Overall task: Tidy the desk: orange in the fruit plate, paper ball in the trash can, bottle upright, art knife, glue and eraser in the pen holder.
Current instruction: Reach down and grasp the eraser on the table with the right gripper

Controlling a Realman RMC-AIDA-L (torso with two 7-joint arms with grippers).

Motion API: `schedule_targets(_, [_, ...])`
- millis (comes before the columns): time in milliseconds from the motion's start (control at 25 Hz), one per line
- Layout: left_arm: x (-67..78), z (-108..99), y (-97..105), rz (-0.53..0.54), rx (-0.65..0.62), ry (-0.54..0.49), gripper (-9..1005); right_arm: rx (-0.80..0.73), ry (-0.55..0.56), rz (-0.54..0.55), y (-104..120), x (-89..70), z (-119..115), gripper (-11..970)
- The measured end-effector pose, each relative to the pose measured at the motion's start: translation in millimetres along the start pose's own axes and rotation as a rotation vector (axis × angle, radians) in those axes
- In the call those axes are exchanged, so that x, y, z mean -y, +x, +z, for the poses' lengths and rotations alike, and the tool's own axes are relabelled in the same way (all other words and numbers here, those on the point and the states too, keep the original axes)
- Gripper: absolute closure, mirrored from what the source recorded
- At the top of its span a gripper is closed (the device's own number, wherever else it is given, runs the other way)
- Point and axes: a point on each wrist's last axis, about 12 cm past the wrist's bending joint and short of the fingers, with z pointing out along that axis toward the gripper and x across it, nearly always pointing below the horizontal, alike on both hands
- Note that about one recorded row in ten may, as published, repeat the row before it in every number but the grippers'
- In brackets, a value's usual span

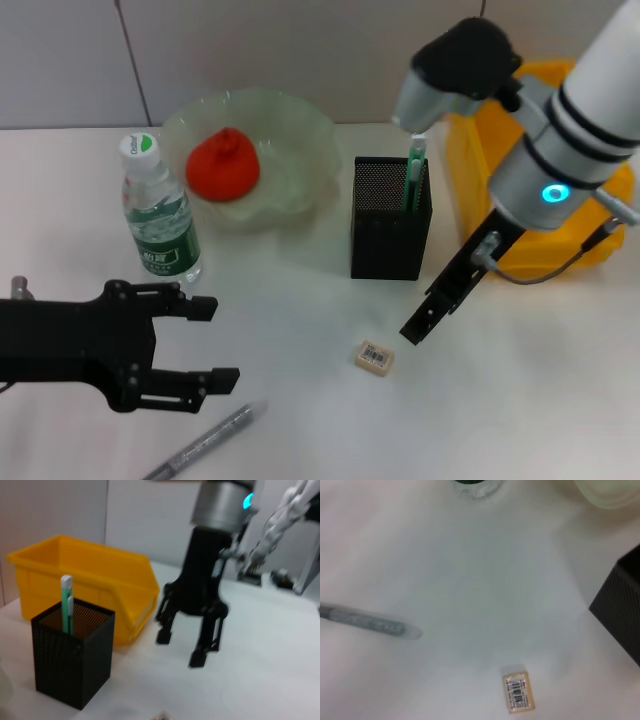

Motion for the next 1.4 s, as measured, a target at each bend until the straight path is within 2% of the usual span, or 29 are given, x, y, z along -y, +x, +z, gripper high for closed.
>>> schedule_targets(200, [1.4,4.2,6.9,0.019,0.014,0.032,184,-0.015,0.028,-0.035,-11.3,-5.9,17.2,160])
schedule_targets(360, [1.2,5.1,9.1,0.016,0.020,0.033,184,-0.048,0.080,-0.114,-19.9,-21.1,36.3,160])
schedule_targets(640, [-0.2,5.5,10.2,0.006,0.030,0.026,183,-0.079,0.153,-0.172,-25.9,-34.0,53.1,160])
schedule_targets(760, [-0.2,5.6,10.6,0.004,0.031,0.025,183,-0.062,0.148,-0.194,-29.6,-40.3,57.3,160])
schedule_targets(1400, [-5.6,8.0,10.0,-0.003,0.039,-0.005,184,-0.077,0.145,-0.214,-28.5,-43.4,72.1,175])
